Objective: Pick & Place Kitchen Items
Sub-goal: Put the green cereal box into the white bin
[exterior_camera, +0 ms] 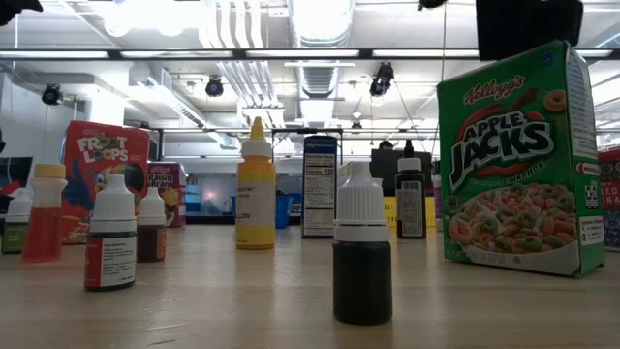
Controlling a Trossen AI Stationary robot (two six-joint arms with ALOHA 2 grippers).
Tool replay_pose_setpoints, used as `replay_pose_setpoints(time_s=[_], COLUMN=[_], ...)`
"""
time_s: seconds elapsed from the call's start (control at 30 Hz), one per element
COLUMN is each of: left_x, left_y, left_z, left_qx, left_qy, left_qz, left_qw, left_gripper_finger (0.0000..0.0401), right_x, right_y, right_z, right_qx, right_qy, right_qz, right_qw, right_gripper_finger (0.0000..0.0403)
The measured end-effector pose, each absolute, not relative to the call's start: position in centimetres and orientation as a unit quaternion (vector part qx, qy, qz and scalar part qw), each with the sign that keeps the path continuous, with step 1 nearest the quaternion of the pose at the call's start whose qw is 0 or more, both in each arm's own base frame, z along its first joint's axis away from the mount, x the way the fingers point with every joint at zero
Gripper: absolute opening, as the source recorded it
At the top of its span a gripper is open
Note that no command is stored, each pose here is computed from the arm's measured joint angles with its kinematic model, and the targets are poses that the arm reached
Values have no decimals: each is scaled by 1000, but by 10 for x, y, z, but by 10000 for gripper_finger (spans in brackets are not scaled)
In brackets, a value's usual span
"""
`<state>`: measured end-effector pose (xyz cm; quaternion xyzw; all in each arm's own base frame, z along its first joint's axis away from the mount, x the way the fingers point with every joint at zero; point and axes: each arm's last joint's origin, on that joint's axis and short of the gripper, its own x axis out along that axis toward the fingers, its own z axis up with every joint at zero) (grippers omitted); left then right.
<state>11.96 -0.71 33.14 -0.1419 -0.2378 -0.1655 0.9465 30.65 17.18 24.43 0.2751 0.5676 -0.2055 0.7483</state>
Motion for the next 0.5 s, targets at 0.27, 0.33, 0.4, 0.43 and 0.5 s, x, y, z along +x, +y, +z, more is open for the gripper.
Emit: replay_pose_setpoints(time_s=[0.27,0.33,0.4,0.43,0.5], left_x=[120,120,120,120,120], left_y=[-7,-7,-7,-7,-7], left_z=[331,331,331,331,331], left_qx=[-142,-142,-142,-142,-142], left_qy=[-238,-238,-238,-238,-238], left_qz=[-166,-166,-166,-165,-166], left_qw=[947,947,947,947,947], left_gripper_finger=[39,39,39,39,39], right_x=[307,308,306,305,304], right_y=[172,171,171,170,170], right_z=[221,215,207,204,200], right_qx=[278,282,286,285,285], right_qy=[559,554,557,560,560], right_qz=[-189,-183,-178,-179,-180], right_qw=[758,762,759,757,757], right_gripper_finger=[320,316,313,311,309])
